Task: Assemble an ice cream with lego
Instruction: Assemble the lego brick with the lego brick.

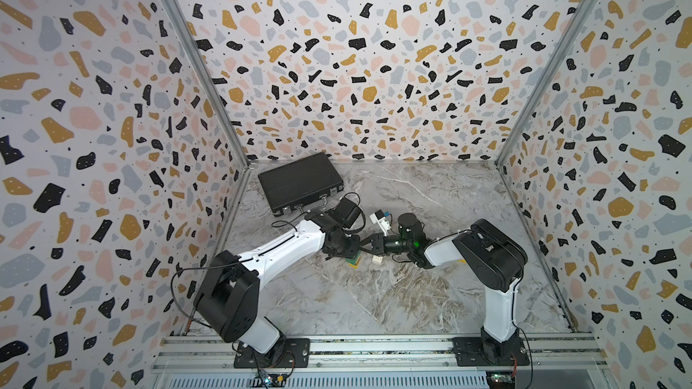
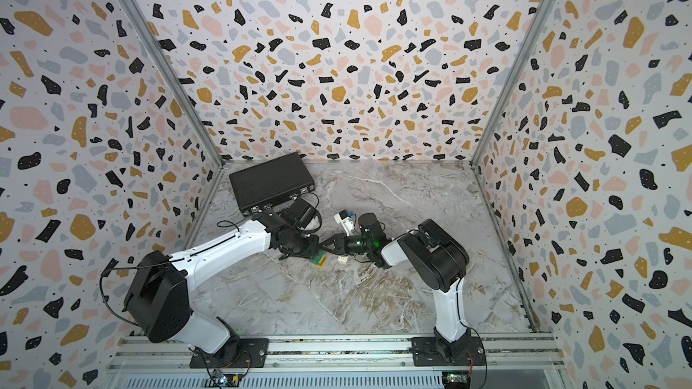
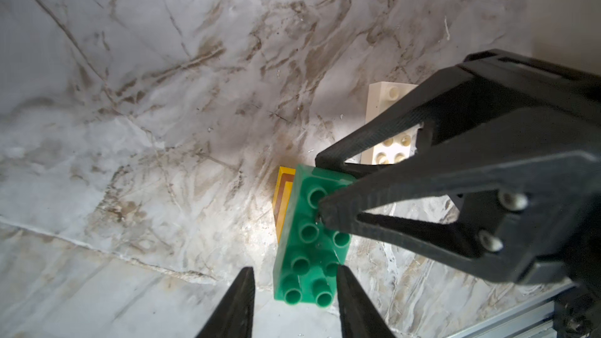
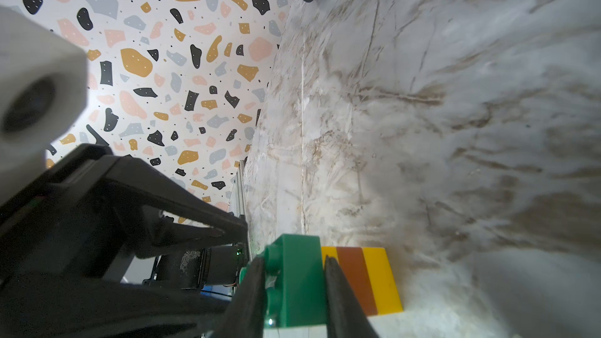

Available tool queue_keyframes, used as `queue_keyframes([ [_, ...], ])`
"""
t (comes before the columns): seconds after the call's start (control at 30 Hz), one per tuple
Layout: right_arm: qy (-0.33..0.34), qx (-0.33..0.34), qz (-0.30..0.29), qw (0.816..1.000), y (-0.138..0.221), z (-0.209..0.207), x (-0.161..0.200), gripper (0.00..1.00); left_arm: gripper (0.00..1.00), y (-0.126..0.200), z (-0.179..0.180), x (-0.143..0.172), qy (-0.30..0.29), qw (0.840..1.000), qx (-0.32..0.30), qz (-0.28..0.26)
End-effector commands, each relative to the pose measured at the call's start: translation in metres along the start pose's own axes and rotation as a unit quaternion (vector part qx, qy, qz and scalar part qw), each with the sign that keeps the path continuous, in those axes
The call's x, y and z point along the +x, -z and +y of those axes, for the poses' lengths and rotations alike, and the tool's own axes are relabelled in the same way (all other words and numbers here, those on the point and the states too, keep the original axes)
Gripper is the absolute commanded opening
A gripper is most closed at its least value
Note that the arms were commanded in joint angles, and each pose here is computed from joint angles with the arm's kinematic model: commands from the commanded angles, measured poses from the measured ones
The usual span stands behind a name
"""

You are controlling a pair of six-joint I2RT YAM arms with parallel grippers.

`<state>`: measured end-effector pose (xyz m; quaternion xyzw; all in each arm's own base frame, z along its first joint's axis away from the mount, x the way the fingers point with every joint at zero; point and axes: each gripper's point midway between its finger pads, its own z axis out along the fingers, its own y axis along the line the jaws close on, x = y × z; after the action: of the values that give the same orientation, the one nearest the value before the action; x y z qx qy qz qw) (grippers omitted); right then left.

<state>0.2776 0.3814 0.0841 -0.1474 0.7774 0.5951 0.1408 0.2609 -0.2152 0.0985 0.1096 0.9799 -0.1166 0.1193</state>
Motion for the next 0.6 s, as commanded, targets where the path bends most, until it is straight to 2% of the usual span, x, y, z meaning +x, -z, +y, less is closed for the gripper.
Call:
queue_keyframes([
  [0.0, -0.036, 0.050, 0.020, 0.998, 0.000, -0.037, 0.029, 0.17, 0.40, -0.005, 0.005, -0.004, 0.025, 0.999, -0.008, -0.019],
  [0.2, -0.057, 0.058, 0.026, 0.996, -0.002, -0.047, 0.033, 0.19, 0.40, -0.019, 0.011, 0.001, 0.034, 0.999, -0.018, 0.006],
  [0.37, -0.077, 0.060, 0.031, 0.995, -0.004, -0.053, 0.037, 0.28, 0.39, -0.023, 0.015, 0.001, 0.034, 0.999, -0.028, 0.020],
  [0.5, -0.063, 0.061, 0.023, 0.996, -0.002, -0.049, 0.034, 0.49, 0.39, -0.019, 0.014, 0.001, 0.035, 0.999, -0.018, 0.013],
  [0.57, -0.053, 0.065, 0.019, 0.996, 0.000, -0.045, 0.030, 0.57, 0.40, -0.014, 0.010, -0.001, 0.034, 0.999, -0.008, 0.006],
])
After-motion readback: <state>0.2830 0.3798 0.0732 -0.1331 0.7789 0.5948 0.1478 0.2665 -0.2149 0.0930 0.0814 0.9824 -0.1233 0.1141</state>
